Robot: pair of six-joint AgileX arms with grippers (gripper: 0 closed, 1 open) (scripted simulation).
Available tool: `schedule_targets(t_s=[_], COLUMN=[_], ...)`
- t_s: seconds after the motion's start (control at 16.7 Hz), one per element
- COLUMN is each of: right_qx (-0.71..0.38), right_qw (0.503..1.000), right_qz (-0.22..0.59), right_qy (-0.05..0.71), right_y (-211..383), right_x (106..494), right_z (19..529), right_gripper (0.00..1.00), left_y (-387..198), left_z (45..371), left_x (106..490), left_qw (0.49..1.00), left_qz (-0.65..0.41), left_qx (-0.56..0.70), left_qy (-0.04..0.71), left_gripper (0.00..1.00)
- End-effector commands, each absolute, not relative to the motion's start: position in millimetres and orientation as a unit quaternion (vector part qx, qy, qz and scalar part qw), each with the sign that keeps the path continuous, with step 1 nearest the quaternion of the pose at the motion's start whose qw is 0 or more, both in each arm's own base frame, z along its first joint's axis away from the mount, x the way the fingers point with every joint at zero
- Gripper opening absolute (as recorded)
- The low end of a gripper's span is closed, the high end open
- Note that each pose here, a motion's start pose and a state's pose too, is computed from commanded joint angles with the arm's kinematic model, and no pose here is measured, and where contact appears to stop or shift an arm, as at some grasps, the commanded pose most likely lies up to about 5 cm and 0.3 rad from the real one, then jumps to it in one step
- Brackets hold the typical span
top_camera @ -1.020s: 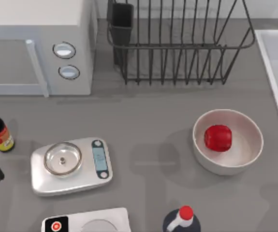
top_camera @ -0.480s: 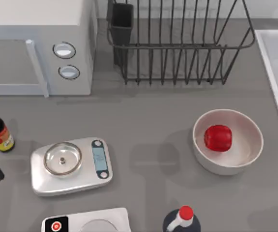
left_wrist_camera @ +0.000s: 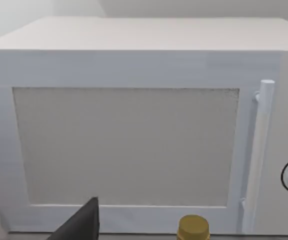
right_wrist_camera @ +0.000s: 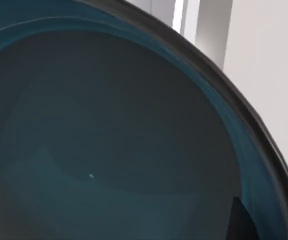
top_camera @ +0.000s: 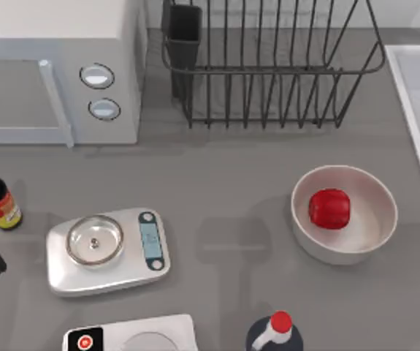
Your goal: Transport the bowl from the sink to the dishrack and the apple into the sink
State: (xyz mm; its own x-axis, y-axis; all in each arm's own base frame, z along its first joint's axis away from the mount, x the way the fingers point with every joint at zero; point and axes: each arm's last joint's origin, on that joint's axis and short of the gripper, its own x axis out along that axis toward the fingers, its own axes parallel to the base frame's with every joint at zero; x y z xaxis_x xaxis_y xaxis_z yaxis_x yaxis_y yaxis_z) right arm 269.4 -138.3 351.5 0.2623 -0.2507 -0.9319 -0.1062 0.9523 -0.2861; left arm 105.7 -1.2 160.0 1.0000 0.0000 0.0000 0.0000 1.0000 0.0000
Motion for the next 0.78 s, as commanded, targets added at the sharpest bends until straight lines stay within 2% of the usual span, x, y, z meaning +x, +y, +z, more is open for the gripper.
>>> schedule_targets(t_s=[0.18,0.42,0.6,0.78], right_qx=[-0.217,-0.253,-0.218,-0.143], right_qw=[0.820,0.893,0.946,0.981], right_qz=[-0.074,-0.094,-0.086,-0.060], right_qy=[0.524,0.360,0.226,0.113], right_y=[-87.2,16.0,103.5,180.5], right_x=[317.4,360.3,362.3,340.1], right_z=[356.3,370.3,384.9,399.8], right_gripper=[0.00,0.00,0.00,0.00], left_y=[-1.2,-1.2,-1.2,-1.2], left_z=[160.0,160.0,160.0,160.0], left_x=[105.7,105.7,105.7,105.7], left_qw=[1.000,1.000,1.000,1.000], left_qz=[0.000,0.000,0.000,0.000], left_qx=[0.000,0.000,0.000,0.000], left_qy=[0.000,0.000,0.000,0.000], left_gripper=[1.00,1.00,1.00,1.00])
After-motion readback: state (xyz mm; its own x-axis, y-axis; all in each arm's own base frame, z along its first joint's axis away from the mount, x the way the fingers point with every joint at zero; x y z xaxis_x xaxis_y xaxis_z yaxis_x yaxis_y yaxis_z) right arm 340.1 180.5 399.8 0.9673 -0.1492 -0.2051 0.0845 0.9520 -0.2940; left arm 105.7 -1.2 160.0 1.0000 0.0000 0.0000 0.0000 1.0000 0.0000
